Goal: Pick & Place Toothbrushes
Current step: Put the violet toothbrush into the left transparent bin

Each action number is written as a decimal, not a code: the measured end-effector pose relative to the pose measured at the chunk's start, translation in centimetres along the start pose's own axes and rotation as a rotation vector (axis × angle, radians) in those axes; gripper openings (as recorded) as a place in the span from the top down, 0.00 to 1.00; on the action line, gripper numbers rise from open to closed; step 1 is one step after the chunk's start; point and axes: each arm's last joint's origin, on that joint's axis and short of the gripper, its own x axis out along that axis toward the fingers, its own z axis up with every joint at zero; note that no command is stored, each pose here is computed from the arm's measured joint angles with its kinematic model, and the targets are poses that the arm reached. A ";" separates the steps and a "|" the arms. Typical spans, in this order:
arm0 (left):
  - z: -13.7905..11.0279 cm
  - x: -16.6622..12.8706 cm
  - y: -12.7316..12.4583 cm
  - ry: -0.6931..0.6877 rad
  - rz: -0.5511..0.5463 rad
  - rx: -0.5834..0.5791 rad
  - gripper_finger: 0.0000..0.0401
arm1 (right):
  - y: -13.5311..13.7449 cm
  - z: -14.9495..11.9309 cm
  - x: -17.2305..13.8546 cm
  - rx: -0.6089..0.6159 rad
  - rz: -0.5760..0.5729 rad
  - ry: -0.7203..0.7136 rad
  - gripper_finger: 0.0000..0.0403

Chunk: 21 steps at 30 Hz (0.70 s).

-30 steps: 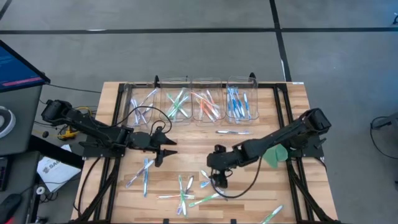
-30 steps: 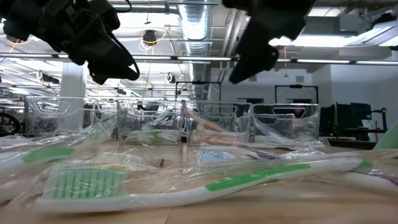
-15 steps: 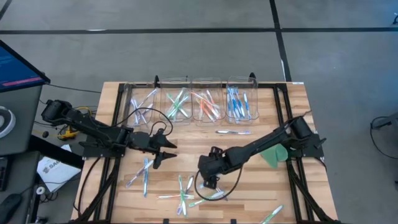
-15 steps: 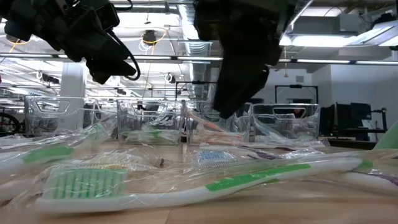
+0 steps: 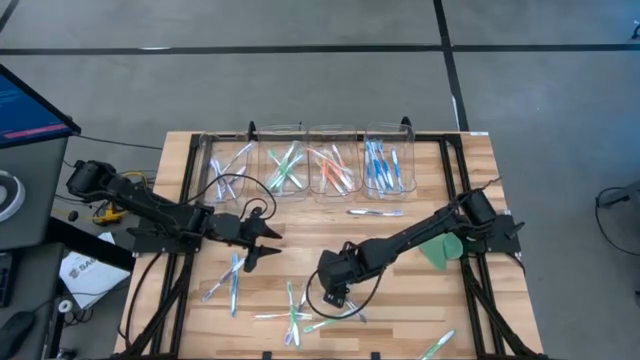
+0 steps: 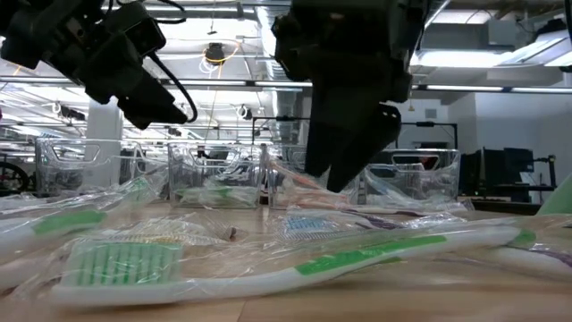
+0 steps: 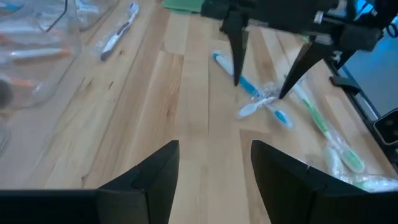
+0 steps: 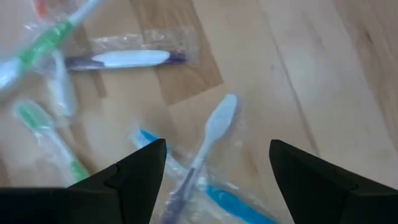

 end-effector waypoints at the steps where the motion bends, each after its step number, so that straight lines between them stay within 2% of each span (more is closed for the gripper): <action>1: -0.1 0.0 0.0 0.004 0.001 0.001 0.52 | 0.0 0.0 0.0 0.017 0.000 0.000 0.30; 21: -0.3 0.0 -0.2 0.022 -0.084 0.043 0.52 | 0.4 -0.7 -0.1 0.095 -0.027 -0.004 0.30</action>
